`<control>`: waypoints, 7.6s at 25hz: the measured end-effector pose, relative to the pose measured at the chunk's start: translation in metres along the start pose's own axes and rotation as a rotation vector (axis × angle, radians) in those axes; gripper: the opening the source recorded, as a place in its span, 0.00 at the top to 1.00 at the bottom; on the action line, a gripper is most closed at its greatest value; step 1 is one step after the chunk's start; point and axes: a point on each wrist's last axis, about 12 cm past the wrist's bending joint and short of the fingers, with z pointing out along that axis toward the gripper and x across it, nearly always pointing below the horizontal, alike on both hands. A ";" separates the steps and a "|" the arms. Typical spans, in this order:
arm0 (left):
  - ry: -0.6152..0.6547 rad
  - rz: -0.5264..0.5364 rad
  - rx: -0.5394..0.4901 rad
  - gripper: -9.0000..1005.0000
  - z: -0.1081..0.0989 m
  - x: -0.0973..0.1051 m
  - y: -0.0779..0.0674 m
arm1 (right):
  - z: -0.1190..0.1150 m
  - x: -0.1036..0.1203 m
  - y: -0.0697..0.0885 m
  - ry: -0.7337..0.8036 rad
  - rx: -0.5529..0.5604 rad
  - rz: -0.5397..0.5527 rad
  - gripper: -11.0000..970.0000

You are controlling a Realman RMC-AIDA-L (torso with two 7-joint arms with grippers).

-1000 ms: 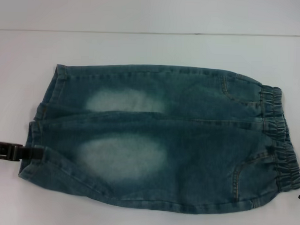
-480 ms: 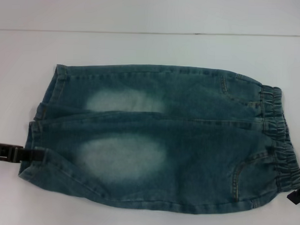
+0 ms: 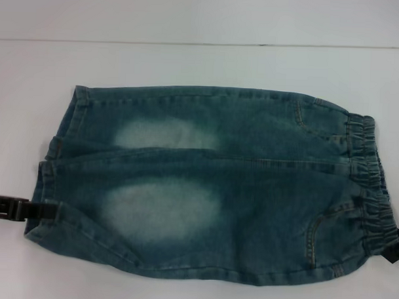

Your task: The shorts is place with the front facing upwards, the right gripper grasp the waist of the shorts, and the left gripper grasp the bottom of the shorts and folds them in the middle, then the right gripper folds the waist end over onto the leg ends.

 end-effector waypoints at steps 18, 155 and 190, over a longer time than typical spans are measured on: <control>-0.046 0.014 0.077 0.98 -0.003 -0.010 -0.009 | 0.000 0.001 0.000 -0.065 -0.006 -0.009 0.92; -0.282 0.444 0.272 0.06 0.069 -0.026 -0.040 | -0.017 -0.018 -0.058 -0.431 0.171 0.491 0.07; -0.252 0.429 0.277 0.07 0.075 -0.020 -0.042 | 0.008 -0.031 -0.052 -0.432 0.171 0.412 0.14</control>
